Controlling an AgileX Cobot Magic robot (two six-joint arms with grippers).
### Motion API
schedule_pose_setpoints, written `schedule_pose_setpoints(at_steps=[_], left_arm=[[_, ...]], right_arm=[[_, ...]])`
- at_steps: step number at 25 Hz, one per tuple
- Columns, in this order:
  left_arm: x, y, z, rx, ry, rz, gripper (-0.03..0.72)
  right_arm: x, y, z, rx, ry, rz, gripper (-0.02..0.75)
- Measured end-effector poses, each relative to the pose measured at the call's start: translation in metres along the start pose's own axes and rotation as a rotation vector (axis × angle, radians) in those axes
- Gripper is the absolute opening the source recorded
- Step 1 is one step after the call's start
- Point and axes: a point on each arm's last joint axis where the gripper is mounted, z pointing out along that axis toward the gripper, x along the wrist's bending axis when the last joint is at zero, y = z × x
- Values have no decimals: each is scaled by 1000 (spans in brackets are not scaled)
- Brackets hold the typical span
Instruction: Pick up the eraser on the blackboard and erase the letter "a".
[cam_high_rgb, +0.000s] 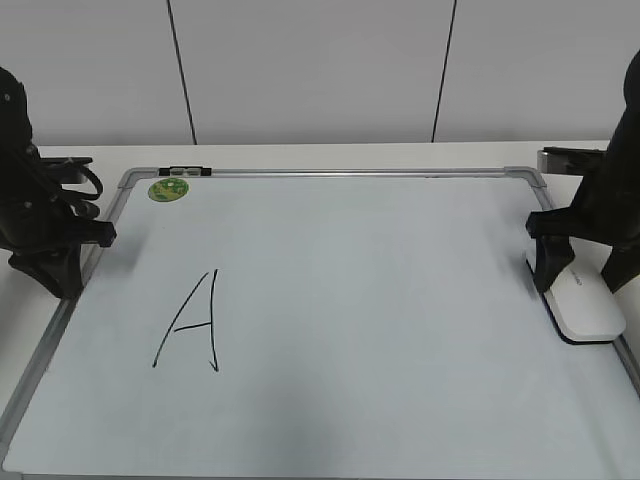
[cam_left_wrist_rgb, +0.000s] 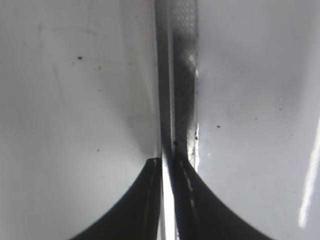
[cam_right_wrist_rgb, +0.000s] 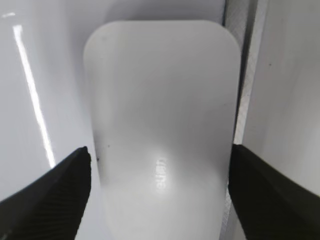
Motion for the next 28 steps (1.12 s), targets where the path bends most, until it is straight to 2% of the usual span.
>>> schedule_pose_setpoints(at_steps=[7,10,13,16,19,23,28], left_arm=[[0,0,0,0,0,0,69],[1,0,0,0,16,3,118],[4,-1,-4,-11,47,-5,277],[6,-2,-15,-35,73,-6,503],[6,-4,-37,-88,86,1,613],[6,-11,-57,-100,89,0,620],[7,-21,-79,-91,108,4,566]], right_arm=[[2,10,-25,-11,5,-9,659],[2,12,-30,-11,0,-4,659],[1,11,-30,-3,-16,6,660],[-1,11,-30,0,-33,29,660],[-1,10,-30,2,-37,48,656],[-1,10,-30,2,-37,48,600],[2,8,-43,-32,-17,67,545]])
